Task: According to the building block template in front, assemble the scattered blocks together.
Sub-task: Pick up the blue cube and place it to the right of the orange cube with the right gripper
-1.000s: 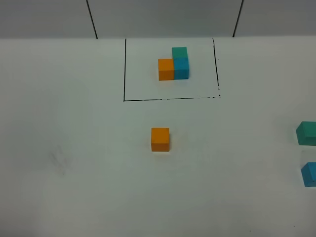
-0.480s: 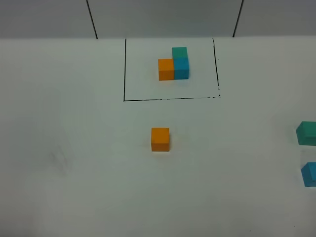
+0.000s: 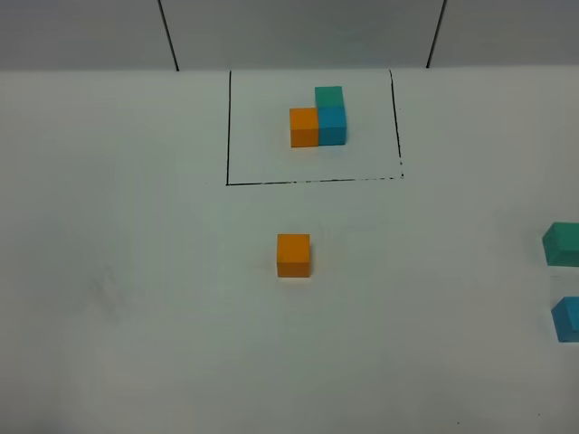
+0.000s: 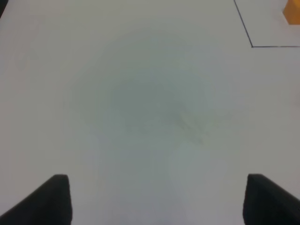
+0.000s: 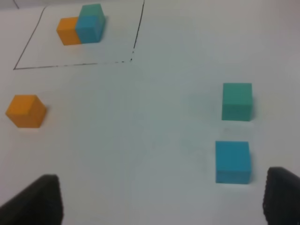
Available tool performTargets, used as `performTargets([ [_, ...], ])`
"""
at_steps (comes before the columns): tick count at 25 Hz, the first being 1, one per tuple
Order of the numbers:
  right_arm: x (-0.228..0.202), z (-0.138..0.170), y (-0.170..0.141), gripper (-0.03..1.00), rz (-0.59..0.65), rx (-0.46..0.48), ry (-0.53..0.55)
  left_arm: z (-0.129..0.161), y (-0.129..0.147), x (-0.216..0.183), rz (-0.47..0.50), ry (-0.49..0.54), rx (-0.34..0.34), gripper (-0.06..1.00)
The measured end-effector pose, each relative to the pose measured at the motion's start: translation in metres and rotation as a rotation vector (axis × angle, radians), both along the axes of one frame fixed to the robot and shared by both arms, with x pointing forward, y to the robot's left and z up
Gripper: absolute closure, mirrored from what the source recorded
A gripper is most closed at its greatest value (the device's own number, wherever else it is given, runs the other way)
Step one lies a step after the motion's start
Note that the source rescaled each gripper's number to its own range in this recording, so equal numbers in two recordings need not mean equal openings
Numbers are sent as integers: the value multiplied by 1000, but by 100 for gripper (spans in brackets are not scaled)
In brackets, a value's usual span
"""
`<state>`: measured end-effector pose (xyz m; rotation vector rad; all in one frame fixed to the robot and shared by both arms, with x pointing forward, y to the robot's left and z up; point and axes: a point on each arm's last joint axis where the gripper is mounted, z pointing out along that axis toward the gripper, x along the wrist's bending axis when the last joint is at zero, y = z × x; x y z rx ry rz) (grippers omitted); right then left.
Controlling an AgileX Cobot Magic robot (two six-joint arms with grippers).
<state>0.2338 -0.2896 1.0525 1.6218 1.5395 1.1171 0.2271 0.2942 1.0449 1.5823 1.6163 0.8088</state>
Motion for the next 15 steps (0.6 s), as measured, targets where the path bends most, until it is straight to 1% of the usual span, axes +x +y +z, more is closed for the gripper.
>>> performTargets([
  [15, 0, 0, 0, 23, 0, 0, 0, 0, 0, 0, 0, 3, 0, 35],
])
